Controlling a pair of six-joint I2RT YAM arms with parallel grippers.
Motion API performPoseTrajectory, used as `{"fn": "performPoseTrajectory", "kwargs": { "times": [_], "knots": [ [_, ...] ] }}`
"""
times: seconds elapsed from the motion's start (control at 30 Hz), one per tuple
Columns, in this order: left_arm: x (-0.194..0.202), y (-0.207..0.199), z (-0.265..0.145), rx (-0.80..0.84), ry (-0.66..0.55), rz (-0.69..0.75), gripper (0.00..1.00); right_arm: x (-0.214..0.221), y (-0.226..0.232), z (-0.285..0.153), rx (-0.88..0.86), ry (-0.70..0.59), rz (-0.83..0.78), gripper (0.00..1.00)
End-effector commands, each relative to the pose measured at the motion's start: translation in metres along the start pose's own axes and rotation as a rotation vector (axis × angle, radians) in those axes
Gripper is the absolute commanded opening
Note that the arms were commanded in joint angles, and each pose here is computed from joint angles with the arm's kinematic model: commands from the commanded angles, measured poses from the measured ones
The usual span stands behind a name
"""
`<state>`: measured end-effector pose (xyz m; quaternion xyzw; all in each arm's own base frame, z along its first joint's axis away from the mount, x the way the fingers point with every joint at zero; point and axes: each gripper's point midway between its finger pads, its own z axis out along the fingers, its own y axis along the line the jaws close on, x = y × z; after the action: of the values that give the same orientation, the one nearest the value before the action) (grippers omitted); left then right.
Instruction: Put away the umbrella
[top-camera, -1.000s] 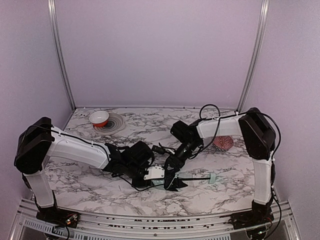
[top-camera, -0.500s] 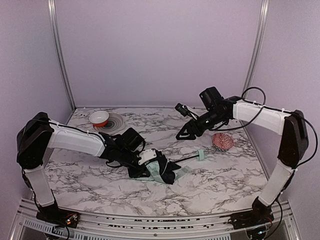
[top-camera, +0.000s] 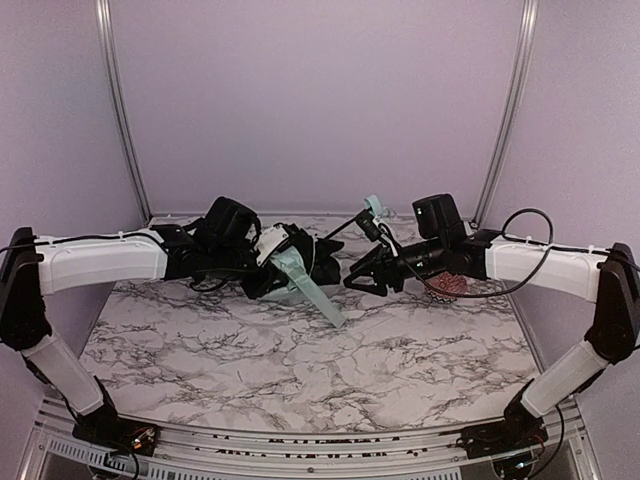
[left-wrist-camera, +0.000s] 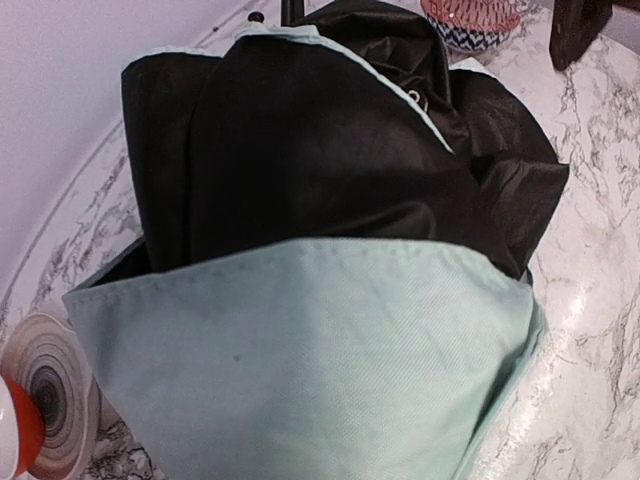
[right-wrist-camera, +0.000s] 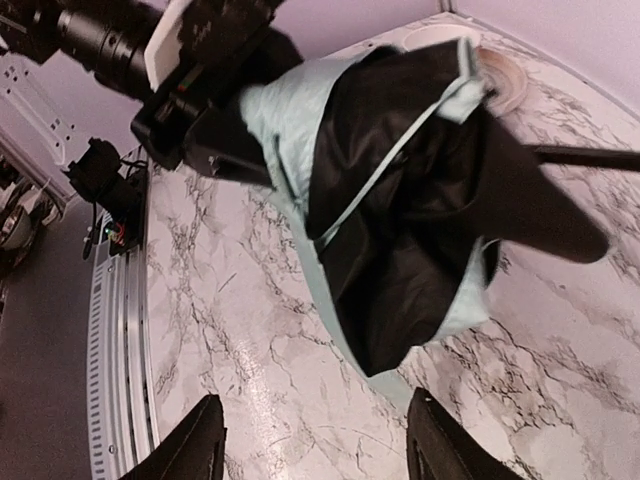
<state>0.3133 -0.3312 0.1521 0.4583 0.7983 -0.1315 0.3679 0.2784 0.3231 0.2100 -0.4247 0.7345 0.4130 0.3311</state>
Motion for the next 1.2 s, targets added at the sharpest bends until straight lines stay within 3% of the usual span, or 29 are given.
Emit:
{"fn": "performPoseTrajectory", "kwargs": {
  "times": [0.0,0.3,0.5,0.63,0.73,0.9,1.17],
  "knots": [
    [-0.052,0.020,-0.045,-0.090,-0.120,0.021,0.00,-0.025,0.025,0.019,-0.082,-0.096,-0.091,0.61],
    [-0.094,0.027,-0.091,-0.102,-0.197,0.005,0.00,-0.026,0.029,0.029,-0.092,-0.222,-0.147,0.69],
    [-0.117,0.023,-0.124,-0.075,-0.263,0.036,0.00,-0.045,0.056,0.002,-0.152,-0.372,-0.280,0.70],
    [-0.133,-0.009,-0.151,0.091,-0.345,0.145,0.00,-0.038,0.062,-0.003,-0.167,-0.357,-0.306,0.73],
    [-0.134,-0.020,-0.163,0.152,-0.340,0.200,0.00,-0.039,0.067,-0.008,-0.176,-0.356,-0.330,0.74],
    [-0.141,-0.018,-0.173,0.145,-0.354,0.188,0.00,-0.039,0.055,0.008,-0.127,-0.322,-0.296,0.76],
    [-0.157,-0.020,-0.189,0.160,-0.407,0.185,0.00,-0.055,0.083,0.033,-0.294,-0.377,-0.320,0.76]
  ]
}}
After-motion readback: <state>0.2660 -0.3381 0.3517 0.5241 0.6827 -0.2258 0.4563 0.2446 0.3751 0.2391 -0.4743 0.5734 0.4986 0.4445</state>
